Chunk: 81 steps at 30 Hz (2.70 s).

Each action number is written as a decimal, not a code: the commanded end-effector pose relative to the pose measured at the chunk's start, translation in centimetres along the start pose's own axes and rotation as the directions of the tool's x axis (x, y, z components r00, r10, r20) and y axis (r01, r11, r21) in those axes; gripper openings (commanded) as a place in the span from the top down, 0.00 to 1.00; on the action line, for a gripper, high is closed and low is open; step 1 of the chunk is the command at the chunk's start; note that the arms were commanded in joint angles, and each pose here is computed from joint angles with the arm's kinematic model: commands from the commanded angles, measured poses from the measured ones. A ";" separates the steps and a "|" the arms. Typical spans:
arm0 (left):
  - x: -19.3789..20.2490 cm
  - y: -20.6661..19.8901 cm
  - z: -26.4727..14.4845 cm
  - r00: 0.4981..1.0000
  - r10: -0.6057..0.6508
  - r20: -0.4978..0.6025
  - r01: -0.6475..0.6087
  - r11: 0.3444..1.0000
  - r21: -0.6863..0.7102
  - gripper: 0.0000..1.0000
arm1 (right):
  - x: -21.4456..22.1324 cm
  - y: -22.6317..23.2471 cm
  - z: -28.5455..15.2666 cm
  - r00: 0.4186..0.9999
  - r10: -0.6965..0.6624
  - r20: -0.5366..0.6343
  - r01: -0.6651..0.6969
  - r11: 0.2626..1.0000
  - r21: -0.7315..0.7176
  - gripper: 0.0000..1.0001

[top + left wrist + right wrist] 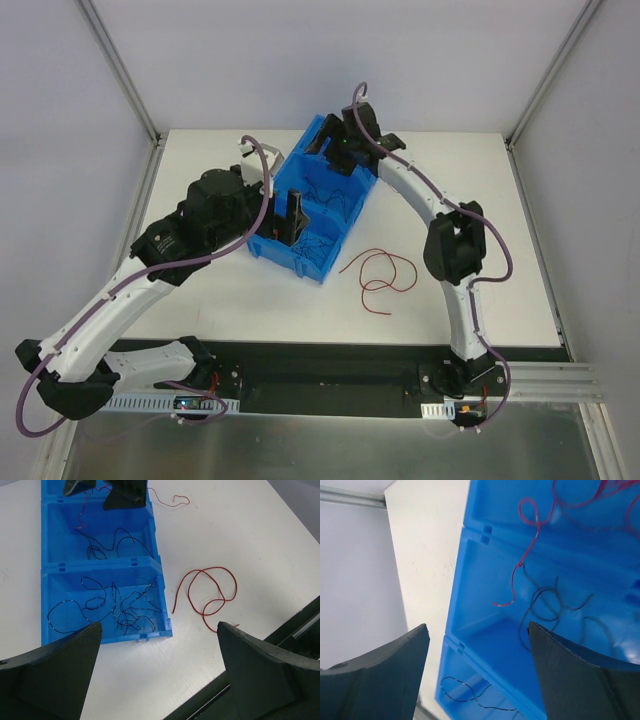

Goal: Untangle the cables

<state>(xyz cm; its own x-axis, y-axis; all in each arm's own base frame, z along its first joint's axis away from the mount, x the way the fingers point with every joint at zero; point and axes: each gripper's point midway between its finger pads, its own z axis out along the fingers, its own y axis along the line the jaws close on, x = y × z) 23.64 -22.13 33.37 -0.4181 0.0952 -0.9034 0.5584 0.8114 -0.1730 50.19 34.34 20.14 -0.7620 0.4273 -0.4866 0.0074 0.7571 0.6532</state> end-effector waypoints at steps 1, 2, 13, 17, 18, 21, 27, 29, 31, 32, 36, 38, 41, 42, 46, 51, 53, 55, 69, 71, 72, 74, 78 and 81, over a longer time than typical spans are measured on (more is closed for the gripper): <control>-0.5 0.9 -1.0 0.999 -0.015 0.032 0.016 0.999 -0.034 0.01 | 2.5 1.9 2.2 0.961 0.269 -0.058 -0.271 0.962 -0.029 0.19; -0.5 0.9 -1.1 0.999 -0.015 0.035 0.016 0.999 -0.034 0.01 | 2.9 1.5 2.5 0.957 0.286 -0.054 -0.287 0.958 -0.005 0.19; -0.1 1.5 -1.8 0.999 -0.019 0.040 0.021 0.998 -0.054 0.01 | 5.6 -1.2 5.9 0.922 0.385 -0.050 -0.381 0.922 0.073 0.29; -0.1 1.6 -2.1 0.999 -0.017 0.046 0.020 0.998 -0.058 0.01 | 5.2 -1.2 7.2 0.911 0.410 -0.033 -0.408 0.911 0.057 0.38; 0.0 1.6 -2.1 0.999 -0.015 0.043 0.017 0.998 -0.059 0.01 | 4.8 -1.1 7.4 0.913 0.407 -0.016 -0.406 0.912 0.049 0.39; 0.0 1.7 -2.2 0.999 -0.016 0.044 0.018 0.998 -0.060 0.01 | 3.9 -1.1 8.2 0.907 0.422 0.006 -0.422 0.906 0.040 0.53; -0.1 1.7 -2.4 0.999 -0.016 0.052 0.019 0.998 -0.059 0.01 | 1.6 1.7 7.5 0.910 0.415 0.008 -0.415 0.909 -0.043 0.93; -0.1 1.8 -2.4 0.999 -0.017 0.052 0.020 0.998 -0.063 0.01 | 0.5 3.0 5.8 0.917 0.399 0.018 -0.397 0.915 -0.077 1.00; -0.1 1.8 -2.3 0.999 -0.017 0.051 0.020 0.998 -0.066 0.01 | -0.8 4.3 3.7 0.932 0.361 0.041 -0.354 0.929 -0.110 0.99; -0.1 1.8 -2.2 0.999 -0.018 0.048 0.022 0.998 -0.067 0.01 | -1.4 4.8 2.7 0.938 0.343 0.054 -0.336 0.935 -0.119 1.00; 0.0 1.6 -1.7 0.999 -0.021 0.033 0.023 0.998 -0.056 0.01 | -3.4 6.4 -0.2 0.958 0.271 0.093 -0.255 0.954 -0.161 1.00; 0.0 1.4 -1.5 0.999 -0.021 0.028 0.022 0.999 -0.048 0.01 | -4.2 6.5 -0.5 0.959 0.262 0.107 -0.242 0.956 -0.167 1.00; -0.1 1.1 -1.4 0.999 -0.021 0.025 0.022 0.999 -0.036 0.01 | -5.0 7.3 -0.3 0.952 0.290 0.096 -0.264 0.939 -0.220 1.00; 0.0 1.1 -1.4 1.000 -0.019 0.023 0.020 0.999 -0.036 0.01 | -5.4 7.6 -0.3 0.951 0.291 0.104 -0.262 0.937 -0.231 1.00; 0.0 1.4 -1.7 0.999 -0.013 0.030 0.015 0.999 -0.047 0.01 | -6.5 7.9 0.2 0.937 0.325 0.127 -0.287 0.926 -0.245 1.00; 0.0 1.6 -1.9 0.999 -0.012 0.036 0.014 0.998 -0.057 0.01 | -5.9 5.2 1.7 0.920 0.379 0.102 -0.356 0.915 -0.188 1.00; 0.1 1.8 -1.8 0.999 -0.011 0.035 0.013 0.998 -0.063 0.01 | -5.5 4.2 2.1 0.922 0.376 0.091 -0.358 0.918 -0.168 0.99; 0.1 1.7 -1.8 0.999 -0.010 0.034 0.013 0.998 -0.062 0.01 | -5.4 3.0 2.6 0.924 0.369 0.096 -0.354 0.924 -0.144 0.91; -0.2 1.1 -0.8 1.000 0.000 0.011 0.000 0.999 -0.036 0.01 | -10.0 -4.3 -5.2 0.994 0.024 0.106 -0.023 1.000 -0.010 0.26; -0.1 0.9 -0.5 1.000 -0.003 0.002 0.003 1.000 -0.027 0.01 | -9.8 -7.3 -6.5 0.995 -0.030 0.099 0.021 0.996 0.086 0.23; -0.2 0.8 -0.5 1.000 -0.001 0.003 0.001 1.000 -0.020 0.01 | -10.0 -9.5 -7.3 0.994 -0.034 0.105 0.018 0.988 0.152 0.22; -0.2 0.7 -0.3 1.000 -0.003 -0.002 0.003 1.000 -0.017 0.01 | -9.6 -14.6 -8.7 0.992 0.014 0.123 -0.054 0.945 0.324 0.20; -0.3 0.4 -0.2 1.000 -0.011 -0.005 0.010 1.000 -0.003 0.01 | -7.7 -22.7 -10.0 0.997 0.041 0.061 -0.070 0.798 0.599 0.25; -0.2 0.1 -0.2 1.000 -0.016 -0.011 0.016 1.000 0.009 0.01 | -6.9 -24.8 -9.5 0.998 0.062 0.025 -0.063 0.756 0.652 0.25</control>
<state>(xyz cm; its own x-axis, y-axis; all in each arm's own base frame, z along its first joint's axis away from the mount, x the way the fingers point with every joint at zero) 23.67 -21.75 31.65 -0.4587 0.1234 -0.8800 0.5436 0.8224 -0.1680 51.87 10.76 16.31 -0.6723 0.5463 -0.4997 0.4124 0.8368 0.3600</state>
